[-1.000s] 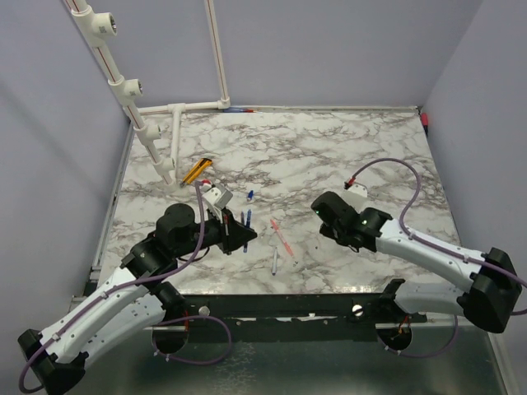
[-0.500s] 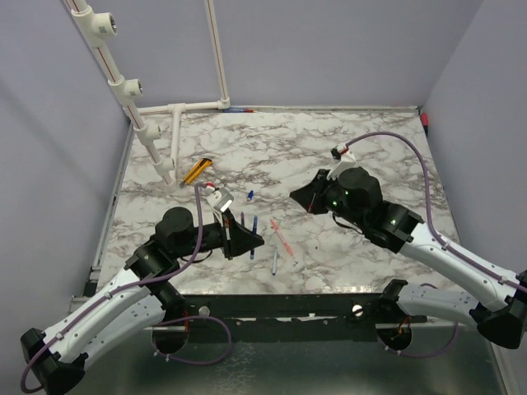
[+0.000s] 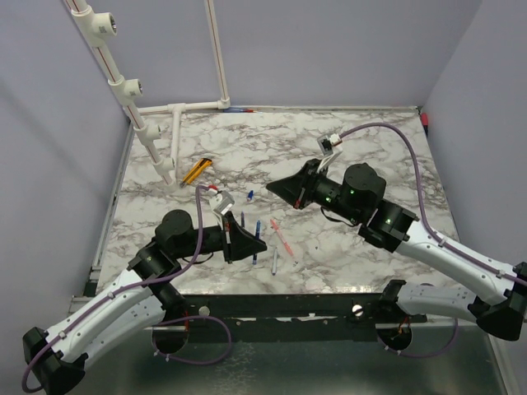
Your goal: Insert the pens into the pen caps
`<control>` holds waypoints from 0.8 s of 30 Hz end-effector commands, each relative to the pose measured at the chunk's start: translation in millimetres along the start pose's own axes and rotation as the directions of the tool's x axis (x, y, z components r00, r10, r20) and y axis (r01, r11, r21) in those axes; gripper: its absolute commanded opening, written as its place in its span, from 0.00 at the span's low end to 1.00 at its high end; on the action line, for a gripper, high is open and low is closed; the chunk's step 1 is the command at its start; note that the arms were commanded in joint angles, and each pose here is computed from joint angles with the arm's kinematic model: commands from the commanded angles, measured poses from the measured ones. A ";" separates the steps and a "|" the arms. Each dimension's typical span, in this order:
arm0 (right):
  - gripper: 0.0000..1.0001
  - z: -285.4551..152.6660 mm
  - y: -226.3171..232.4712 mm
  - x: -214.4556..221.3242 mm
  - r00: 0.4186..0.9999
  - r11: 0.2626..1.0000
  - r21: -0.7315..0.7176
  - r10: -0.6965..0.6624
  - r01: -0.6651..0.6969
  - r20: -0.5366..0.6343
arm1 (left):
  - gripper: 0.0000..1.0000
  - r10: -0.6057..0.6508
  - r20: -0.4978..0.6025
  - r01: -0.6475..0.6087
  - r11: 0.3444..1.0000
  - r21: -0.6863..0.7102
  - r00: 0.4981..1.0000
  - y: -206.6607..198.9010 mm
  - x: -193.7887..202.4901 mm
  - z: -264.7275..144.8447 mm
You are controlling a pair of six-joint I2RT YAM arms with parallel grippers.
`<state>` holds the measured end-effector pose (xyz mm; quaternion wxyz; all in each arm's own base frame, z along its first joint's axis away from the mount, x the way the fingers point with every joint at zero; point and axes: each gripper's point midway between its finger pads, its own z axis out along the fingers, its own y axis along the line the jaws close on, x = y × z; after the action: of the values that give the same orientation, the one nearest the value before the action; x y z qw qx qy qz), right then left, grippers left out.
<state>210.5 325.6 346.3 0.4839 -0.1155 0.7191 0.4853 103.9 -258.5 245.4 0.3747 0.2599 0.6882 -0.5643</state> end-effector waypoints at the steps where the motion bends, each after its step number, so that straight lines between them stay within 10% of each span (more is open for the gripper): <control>1: 0.01 7.0 34.0 -7.8 0.999 0.992 -0.118 -0.037 0.040 0.034 | 0.00 0.025 0.015 -0.026 0.997 0.079 1.000 -14.6 -2.9 -1.8; 24: 0.01 3.0 63.4 10.9 0.991 0.982 -0.154 -0.093 0.107 0.093 | 0.00 -0.029 0.160 -0.005 0.978 0.207 0.987 -48.2 -28.3 -14.5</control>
<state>164.0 369.2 368.4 0.5011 -0.1778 0.6612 0.5291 89.1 -257.0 273.9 0.3866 0.2441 0.6315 -0.6262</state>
